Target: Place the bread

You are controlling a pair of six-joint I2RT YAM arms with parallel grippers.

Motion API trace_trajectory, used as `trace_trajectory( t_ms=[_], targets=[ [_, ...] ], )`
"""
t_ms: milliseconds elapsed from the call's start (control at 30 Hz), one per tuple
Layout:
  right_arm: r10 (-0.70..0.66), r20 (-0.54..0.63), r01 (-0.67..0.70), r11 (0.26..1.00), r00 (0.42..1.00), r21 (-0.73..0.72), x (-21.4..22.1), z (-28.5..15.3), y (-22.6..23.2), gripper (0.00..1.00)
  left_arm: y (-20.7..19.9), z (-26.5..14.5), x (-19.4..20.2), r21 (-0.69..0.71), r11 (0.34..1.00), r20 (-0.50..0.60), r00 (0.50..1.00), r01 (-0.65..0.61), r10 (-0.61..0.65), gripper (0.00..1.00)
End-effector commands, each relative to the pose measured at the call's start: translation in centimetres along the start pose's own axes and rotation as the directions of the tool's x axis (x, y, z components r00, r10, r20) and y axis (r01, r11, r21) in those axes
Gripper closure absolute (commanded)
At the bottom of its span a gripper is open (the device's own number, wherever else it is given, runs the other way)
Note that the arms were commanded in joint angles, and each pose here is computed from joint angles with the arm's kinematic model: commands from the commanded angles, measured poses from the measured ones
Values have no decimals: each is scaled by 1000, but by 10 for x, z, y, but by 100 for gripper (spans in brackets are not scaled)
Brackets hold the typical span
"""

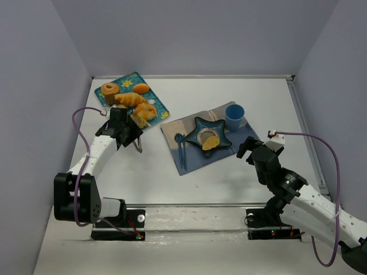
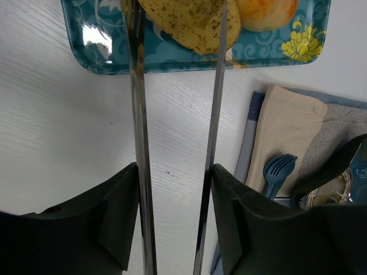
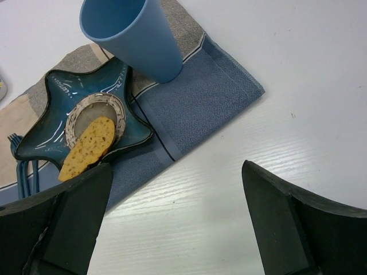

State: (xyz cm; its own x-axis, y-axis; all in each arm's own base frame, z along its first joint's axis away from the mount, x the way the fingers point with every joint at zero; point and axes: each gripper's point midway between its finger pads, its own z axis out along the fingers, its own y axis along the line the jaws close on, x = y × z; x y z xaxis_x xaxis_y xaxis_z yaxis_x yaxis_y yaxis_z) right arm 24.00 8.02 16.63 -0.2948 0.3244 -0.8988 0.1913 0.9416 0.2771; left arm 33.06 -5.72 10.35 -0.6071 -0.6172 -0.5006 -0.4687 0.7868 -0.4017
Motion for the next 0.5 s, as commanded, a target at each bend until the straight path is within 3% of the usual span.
trace_trajectory(
  t_ms=[0, 200, 333, 400, 467],
  targets=[
    [26, 55, -27, 999, 998, 17, -18, -2, 0, 0, -10, -6, -11, 56, 998, 37, 999, -8, 6, 52],
    [31, 56, -32, 999, 998, 14, -19, -2, 1, 0, -7, -13, -17, 38, 999, 69, 998, 6, -8, 65],
    [32, 55, -33, 999, 998, 9, -19, -2, 1, 0, -5, -13, -13, 32, 999, 56, 998, 3, -5, 79],
    [31, 53, -31, 999, 998, 8, -18, -3, 1, 0, -4, -13, -12, 31, 999, 50, 999, 6, -8, 94],
    [35, 55, -35, 999, 998, 7, -19, -3, 1, 0, -5, -14, -12, 34, 999, 51, 999, 6, -8, 94]
  ],
)
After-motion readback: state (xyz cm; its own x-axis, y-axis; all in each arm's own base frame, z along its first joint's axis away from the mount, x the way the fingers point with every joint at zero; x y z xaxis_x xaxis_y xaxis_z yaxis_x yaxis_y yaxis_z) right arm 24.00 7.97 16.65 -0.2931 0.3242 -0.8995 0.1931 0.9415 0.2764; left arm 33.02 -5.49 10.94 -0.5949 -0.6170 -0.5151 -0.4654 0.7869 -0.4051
